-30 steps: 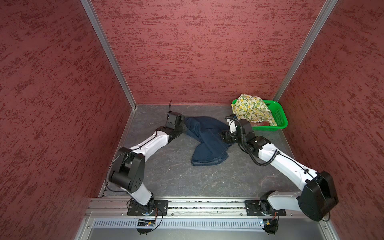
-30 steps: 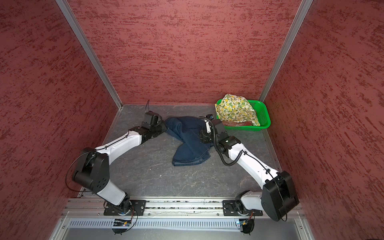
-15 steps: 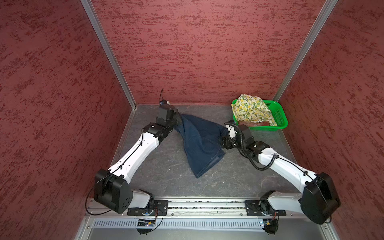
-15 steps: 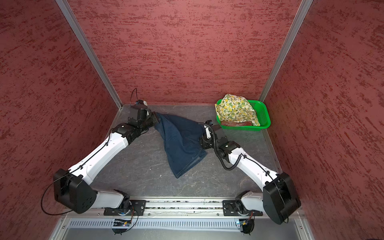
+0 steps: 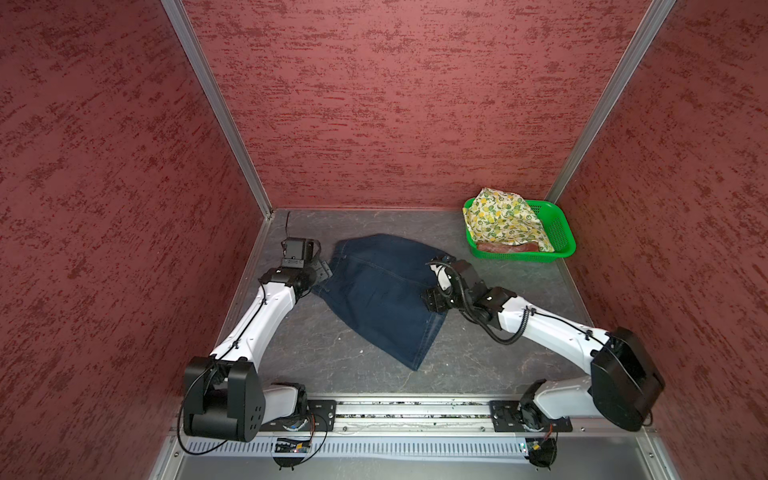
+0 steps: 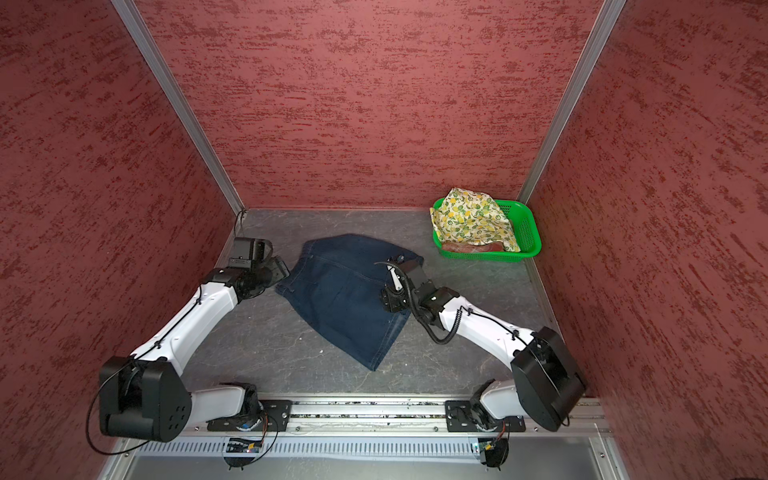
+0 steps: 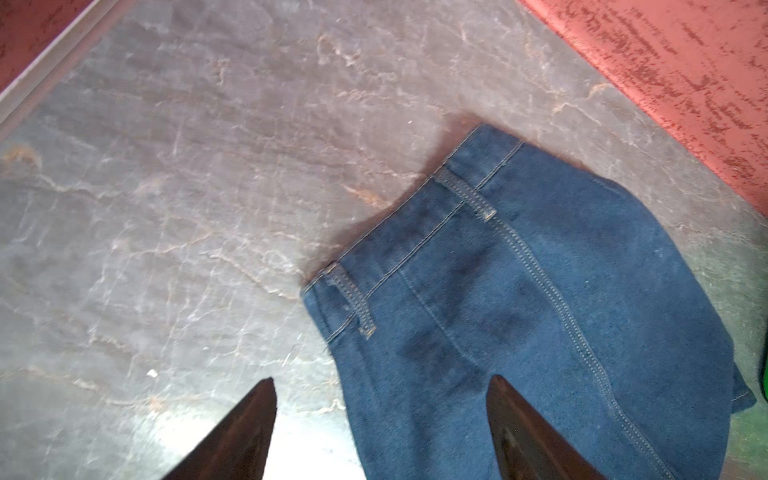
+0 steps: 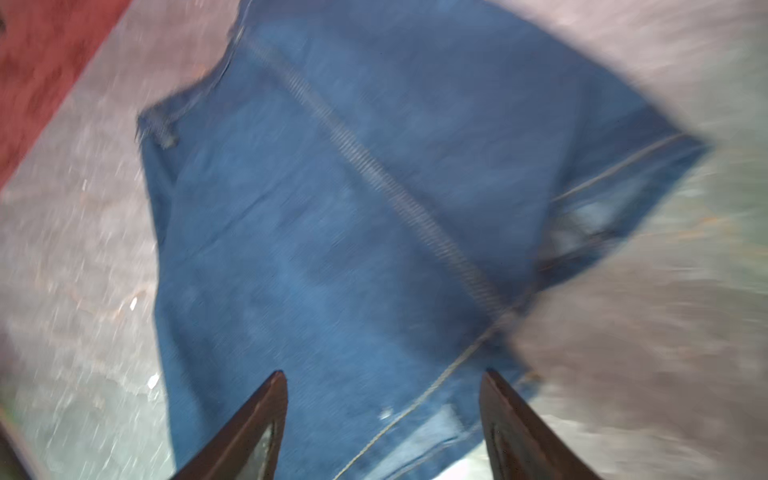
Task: Fold and stack the skirts
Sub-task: 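Pull the denim skirt toward the robot with both grippers to spread it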
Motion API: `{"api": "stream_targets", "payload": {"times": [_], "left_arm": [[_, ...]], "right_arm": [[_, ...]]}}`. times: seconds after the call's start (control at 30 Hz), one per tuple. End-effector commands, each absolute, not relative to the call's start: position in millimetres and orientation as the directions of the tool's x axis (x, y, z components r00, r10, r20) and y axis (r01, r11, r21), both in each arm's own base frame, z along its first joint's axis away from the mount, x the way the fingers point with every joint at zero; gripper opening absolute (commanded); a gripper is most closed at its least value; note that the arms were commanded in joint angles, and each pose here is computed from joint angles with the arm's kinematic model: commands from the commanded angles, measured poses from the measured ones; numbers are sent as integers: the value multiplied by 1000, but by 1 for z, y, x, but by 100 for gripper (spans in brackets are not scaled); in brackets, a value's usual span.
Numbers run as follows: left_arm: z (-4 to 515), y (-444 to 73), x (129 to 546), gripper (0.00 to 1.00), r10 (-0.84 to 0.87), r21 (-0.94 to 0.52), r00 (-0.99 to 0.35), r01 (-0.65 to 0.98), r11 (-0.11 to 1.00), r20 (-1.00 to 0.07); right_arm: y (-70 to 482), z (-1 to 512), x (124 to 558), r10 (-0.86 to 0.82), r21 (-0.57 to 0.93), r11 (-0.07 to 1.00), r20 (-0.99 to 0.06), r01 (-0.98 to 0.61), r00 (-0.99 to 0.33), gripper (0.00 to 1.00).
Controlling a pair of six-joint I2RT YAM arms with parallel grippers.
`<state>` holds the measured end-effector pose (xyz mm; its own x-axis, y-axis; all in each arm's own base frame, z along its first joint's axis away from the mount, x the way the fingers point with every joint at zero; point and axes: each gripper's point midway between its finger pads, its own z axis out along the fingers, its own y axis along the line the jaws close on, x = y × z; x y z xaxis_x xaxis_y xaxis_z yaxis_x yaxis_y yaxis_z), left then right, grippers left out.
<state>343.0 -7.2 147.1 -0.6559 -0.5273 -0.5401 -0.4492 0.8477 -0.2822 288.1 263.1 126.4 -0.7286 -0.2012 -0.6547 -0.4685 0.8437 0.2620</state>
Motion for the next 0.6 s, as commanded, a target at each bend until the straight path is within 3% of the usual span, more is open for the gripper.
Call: {"api": "stream_targets", "payload": {"times": [0.0, 0.57], "left_arm": [[133, -8, 331, 81, -531, -295, -693, -442, 847, -488], [59, -1, 347, 73, -611, -290, -684, -538, 791, -398]], "right_arm": [[274, 114, 266, -225, 263, 842, -623, -471, -749, 74], [272, 86, 207, -253, 294, 845, -515, -446, -819, 73]]}}
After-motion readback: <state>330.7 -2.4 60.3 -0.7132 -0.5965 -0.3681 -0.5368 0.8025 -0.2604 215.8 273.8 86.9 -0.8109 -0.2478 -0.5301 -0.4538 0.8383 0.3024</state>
